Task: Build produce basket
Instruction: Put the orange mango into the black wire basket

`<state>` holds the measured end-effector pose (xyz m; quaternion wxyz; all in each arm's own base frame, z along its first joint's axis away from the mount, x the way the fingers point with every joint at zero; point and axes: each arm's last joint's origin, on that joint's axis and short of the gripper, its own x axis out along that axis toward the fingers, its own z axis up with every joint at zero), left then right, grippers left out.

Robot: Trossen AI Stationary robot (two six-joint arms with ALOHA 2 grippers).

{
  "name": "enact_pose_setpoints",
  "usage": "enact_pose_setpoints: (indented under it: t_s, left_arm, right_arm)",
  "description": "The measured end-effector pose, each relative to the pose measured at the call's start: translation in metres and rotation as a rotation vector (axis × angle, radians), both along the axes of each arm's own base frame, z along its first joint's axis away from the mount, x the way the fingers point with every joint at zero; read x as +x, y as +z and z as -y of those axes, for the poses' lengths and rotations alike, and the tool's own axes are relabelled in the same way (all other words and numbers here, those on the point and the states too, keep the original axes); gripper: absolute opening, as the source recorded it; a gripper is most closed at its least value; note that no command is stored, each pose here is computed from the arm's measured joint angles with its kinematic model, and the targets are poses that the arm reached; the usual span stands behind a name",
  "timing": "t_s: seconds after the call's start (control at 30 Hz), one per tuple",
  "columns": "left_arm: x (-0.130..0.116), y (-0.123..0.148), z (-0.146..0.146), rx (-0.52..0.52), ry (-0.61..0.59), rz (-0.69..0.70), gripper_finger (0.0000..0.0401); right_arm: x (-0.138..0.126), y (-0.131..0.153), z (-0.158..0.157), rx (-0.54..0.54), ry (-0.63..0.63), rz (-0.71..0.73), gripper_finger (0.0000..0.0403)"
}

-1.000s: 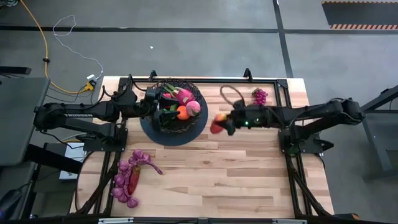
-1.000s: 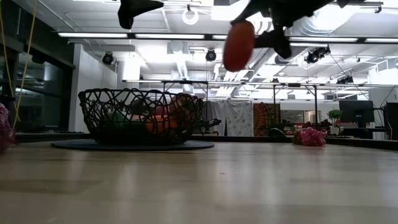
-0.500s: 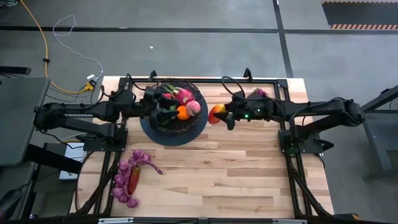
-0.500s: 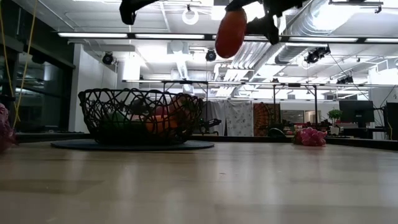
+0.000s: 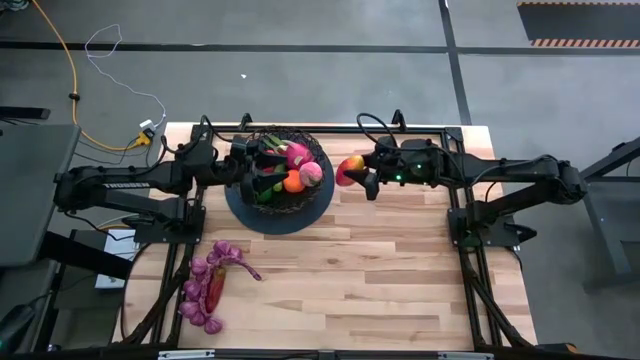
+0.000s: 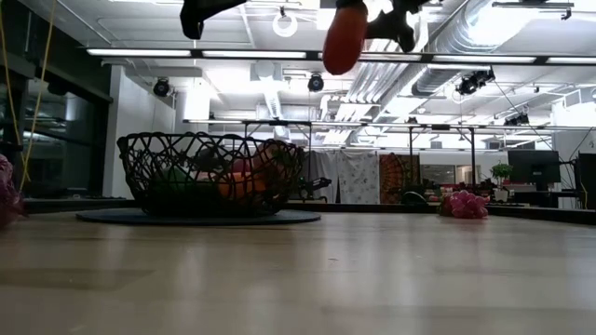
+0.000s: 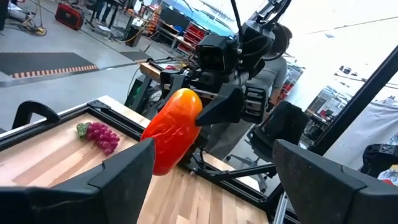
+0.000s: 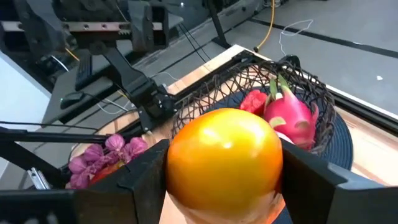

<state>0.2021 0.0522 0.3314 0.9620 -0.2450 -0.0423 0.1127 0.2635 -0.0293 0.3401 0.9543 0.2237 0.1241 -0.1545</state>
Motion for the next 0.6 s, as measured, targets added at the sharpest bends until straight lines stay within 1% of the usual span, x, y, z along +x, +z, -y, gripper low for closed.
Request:
enact_pose_setpoints:
  t_s: [0.17,0.3,0.47,0.6]
  left_arm:
    - [0.006,-0.005,-0.001,0.0,-0.005,-0.028,0.0339]
    - [0.018,-0.005,-0.004,0.018,-0.019,-0.058,0.0356]
    - [0.032,0.003,-0.01,0.106,-0.014,-0.088,0.0362]
    - [0.028,0.023,-0.012,0.193,-0.027,-0.083,0.036]
  right_arm:
    - [0.003,0.003,0.0,-0.004,0.001,0.046,0.0241]
    - [0.008,0.004,0.001,-0.007,0.001,0.085,0.0241]
    - [0.027,-0.004,0.002,-0.009,0.007,0.12,0.0241]
    - [0.045,-0.013,0.005,-0.009,0.023,0.168,0.0241]
